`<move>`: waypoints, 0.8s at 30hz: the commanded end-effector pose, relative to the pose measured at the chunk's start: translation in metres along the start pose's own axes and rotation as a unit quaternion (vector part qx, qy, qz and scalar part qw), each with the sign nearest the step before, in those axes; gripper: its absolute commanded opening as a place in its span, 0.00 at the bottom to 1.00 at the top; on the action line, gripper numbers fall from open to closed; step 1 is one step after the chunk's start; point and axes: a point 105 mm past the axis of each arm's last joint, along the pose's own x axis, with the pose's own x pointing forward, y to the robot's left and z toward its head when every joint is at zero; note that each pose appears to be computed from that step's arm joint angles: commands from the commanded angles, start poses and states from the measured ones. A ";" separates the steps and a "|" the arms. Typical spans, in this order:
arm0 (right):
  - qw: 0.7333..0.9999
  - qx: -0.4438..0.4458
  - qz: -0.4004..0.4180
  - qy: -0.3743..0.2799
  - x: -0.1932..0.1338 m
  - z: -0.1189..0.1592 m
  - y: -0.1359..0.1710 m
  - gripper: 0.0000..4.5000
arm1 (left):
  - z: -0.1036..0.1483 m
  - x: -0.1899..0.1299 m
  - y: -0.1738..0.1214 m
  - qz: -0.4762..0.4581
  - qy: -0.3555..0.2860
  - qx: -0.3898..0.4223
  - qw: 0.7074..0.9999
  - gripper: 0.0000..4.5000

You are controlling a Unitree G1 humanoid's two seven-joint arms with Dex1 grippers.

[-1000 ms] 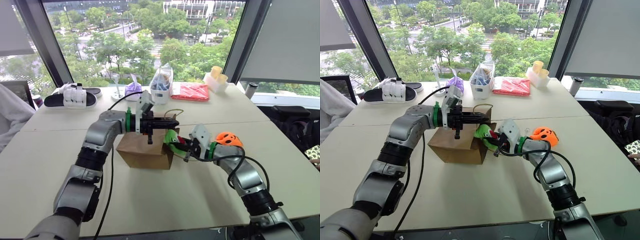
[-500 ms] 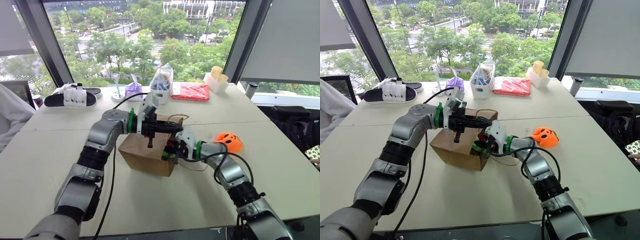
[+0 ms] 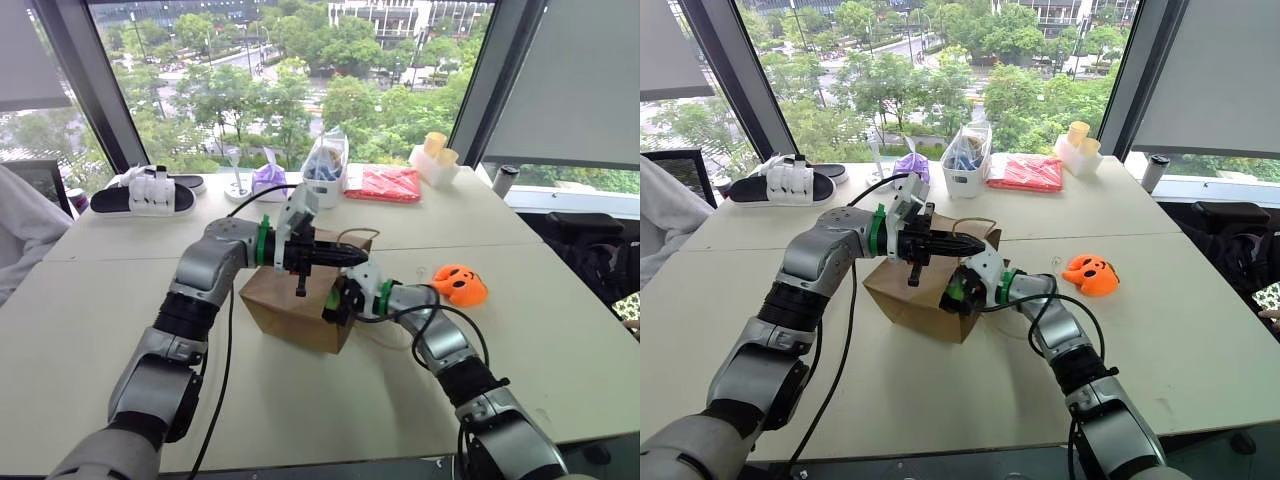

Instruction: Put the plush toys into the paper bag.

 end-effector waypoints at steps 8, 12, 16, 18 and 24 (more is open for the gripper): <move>0.977 0.046 -0.207 -0.026 -0.107 0.035 -0.025 0.99 | 0.003 -0.003 0.001 0.001 -0.004 0.016 1.000 0.00; 0.949 0.062 -0.305 0.056 -0.149 0.003 -0.045 0.99 | 0.009 -0.004 -0.002 -0.006 -0.011 0.017 1.000 0.00; 0.921 0.072 -0.356 0.138 -0.164 -0.042 -0.061 0.99 | 0.007 -0.004 -0.004 -0.007 -0.010 0.015 1.000 0.00; 0.910 0.071 -0.378 0.155 -0.163 -0.057 -0.073 0.99 | 0.006 -0.003 -0.005 -0.007 -0.011 0.014 1.000 0.00; 0.871 0.040 -0.443 0.210 -0.171 -0.086 -0.108 0.99 | 0.006 0.000 -0.008 -0.005 -0.015 0.012 1.000 0.00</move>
